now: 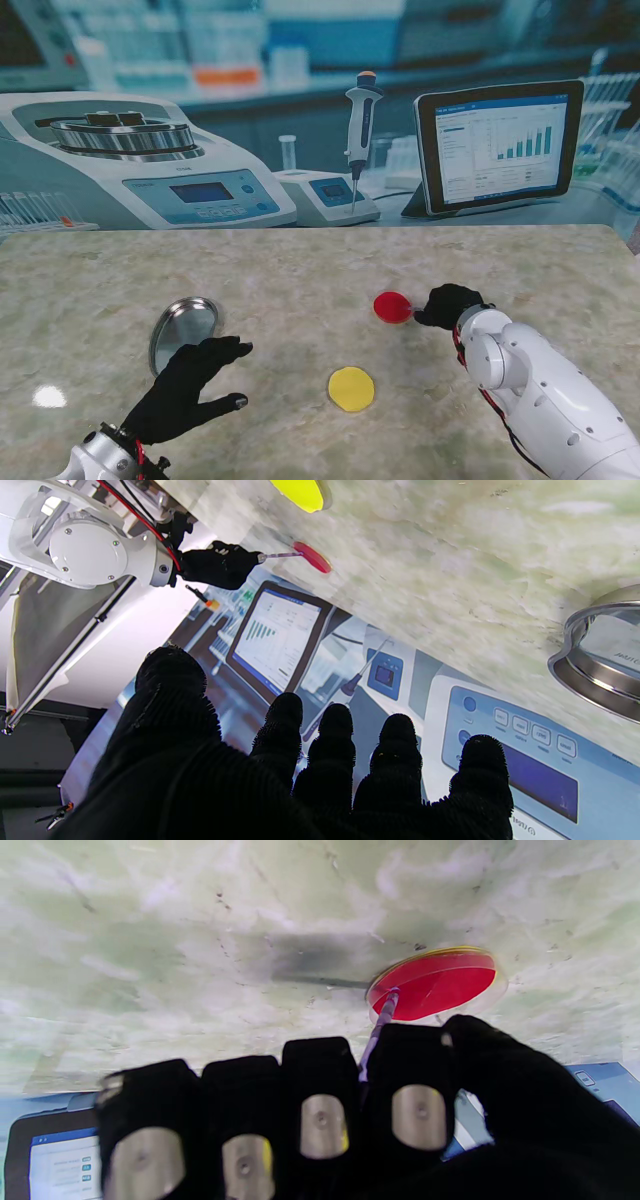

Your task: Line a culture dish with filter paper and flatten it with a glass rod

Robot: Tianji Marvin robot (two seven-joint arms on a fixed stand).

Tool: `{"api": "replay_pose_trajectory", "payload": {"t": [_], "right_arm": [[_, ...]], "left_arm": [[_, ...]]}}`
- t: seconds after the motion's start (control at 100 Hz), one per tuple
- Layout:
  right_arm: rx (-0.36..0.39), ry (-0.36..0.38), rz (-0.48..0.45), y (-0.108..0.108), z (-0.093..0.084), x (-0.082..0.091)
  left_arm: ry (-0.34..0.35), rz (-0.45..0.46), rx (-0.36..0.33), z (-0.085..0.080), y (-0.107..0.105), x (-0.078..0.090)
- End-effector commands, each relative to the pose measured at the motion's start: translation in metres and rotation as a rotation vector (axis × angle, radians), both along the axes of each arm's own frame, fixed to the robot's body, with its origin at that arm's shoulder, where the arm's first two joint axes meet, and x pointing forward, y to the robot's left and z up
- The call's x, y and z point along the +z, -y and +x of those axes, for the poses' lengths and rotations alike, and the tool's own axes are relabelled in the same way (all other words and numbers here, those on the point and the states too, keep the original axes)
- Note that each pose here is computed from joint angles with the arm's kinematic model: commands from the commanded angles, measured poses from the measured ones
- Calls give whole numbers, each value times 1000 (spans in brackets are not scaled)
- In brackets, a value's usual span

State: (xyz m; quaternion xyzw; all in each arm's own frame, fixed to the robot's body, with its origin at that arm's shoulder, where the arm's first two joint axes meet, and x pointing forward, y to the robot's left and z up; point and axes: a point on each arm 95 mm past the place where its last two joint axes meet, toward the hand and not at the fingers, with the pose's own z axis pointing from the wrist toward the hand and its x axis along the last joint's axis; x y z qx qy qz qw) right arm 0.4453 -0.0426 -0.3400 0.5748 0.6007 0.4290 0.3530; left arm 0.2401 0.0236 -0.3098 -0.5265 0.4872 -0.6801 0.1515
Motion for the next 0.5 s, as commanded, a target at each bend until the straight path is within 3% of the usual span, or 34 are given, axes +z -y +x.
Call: {"api": "replay_pose_trajectory", "payload": {"t": [0.0,0.25,0.49], "right_arm": [[-1,-10,4,0,-4,-5],[27,36,56,-12,-3,4],[49,12,47,-20,1,-1]], "left_arm": [[-2,-2,-1,-1,1,1],[0,-3,-1,-2,0,1],[1,-4,0,-3,0,1]]}}
